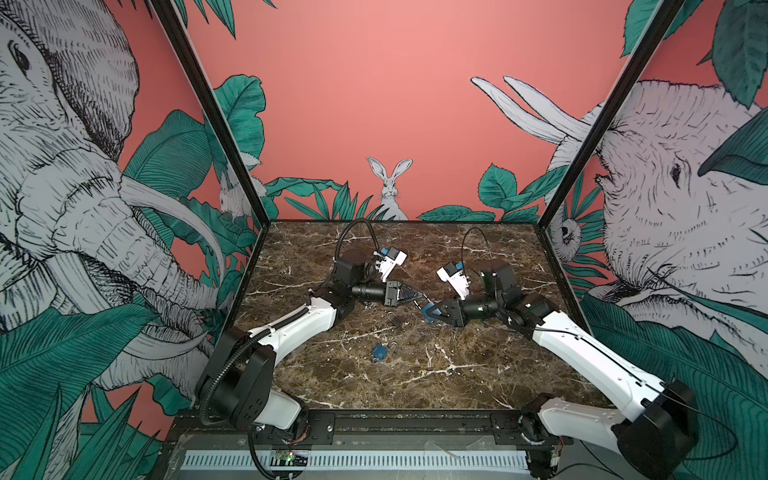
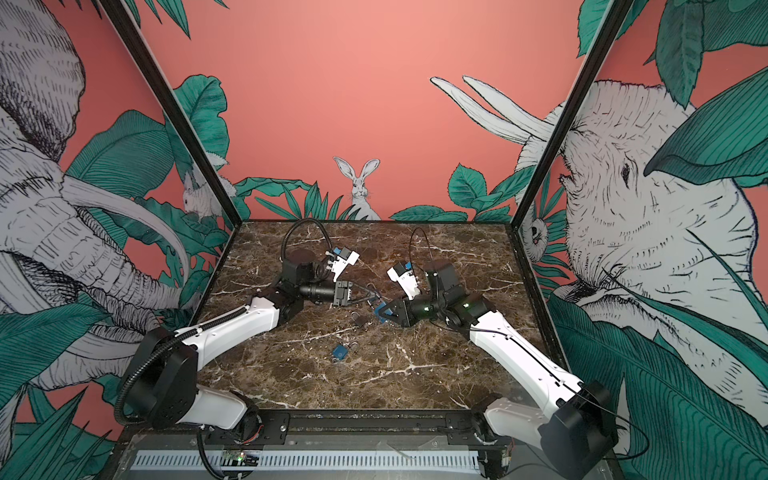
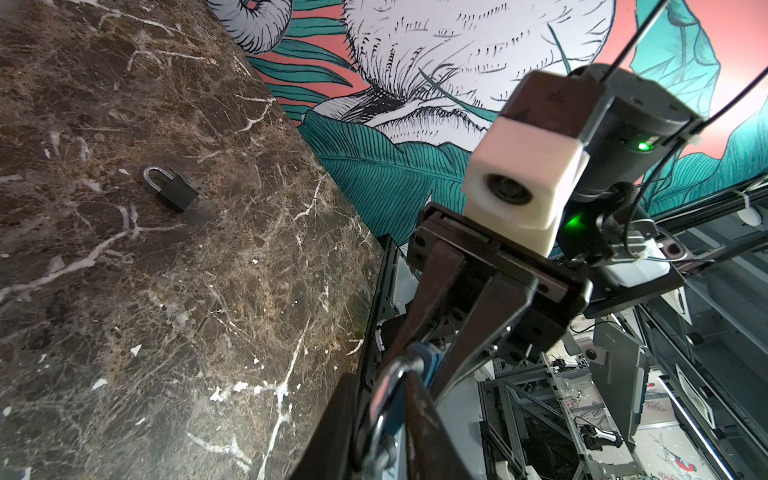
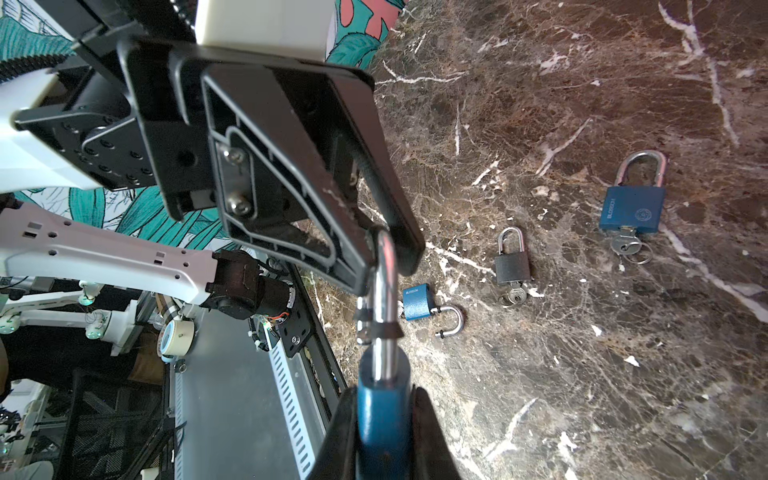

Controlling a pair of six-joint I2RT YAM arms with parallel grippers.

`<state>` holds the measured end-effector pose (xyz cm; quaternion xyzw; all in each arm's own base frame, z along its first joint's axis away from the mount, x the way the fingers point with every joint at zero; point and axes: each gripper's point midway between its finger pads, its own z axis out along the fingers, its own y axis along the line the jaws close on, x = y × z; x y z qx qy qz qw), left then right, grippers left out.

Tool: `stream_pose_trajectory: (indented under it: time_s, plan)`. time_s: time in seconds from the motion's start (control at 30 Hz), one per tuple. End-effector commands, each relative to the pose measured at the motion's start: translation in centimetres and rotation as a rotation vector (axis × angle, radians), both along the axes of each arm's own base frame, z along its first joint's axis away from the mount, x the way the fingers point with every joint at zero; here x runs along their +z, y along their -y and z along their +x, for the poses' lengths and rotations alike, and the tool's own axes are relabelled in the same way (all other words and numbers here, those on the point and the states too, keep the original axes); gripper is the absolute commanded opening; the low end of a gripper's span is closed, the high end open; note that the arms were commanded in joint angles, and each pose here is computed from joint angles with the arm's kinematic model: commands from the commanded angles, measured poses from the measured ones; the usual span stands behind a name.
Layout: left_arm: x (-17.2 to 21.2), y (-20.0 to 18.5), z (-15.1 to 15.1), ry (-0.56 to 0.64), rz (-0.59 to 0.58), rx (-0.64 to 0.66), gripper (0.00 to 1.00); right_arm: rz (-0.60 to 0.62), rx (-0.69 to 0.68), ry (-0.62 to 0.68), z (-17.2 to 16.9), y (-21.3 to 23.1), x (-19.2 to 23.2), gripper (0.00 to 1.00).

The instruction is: Lock with the key

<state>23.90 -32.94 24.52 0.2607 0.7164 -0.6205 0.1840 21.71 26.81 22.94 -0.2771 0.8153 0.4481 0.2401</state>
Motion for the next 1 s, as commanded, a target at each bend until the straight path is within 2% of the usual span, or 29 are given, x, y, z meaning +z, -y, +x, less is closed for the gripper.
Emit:
stream_pose_trajectory:
  time_s: [0.0,0.1,0.27,0.63,0.97]
  plan:
    - [-0.5,0.0,-0.4,0.003,0.006,-0.013,0.20,0.088,0.040,0.075,0.2,-0.8,2.7,0.00]
    - [-0.7,0.0,-0.3,0.002,0.009,-0.014,0.17,0.100,0.045,0.074,0.0,-0.9,3.0,0.00]
    - [-1.4,0.1,-0.2,-0.009,0.017,-0.013,0.01,0.152,0.067,0.059,-0.5,-1.2,4.1,0.00]
    - [-2.9,0.4,0.6,-0.023,0.021,-0.001,0.00,0.297,0.135,0.026,-2.8,-1.4,7.7,0.00]
    - [-3.5,0.9,1.2,-0.040,0.015,0.003,0.00,0.354,0.156,0.026,-3.9,-1.2,9.1,0.00]
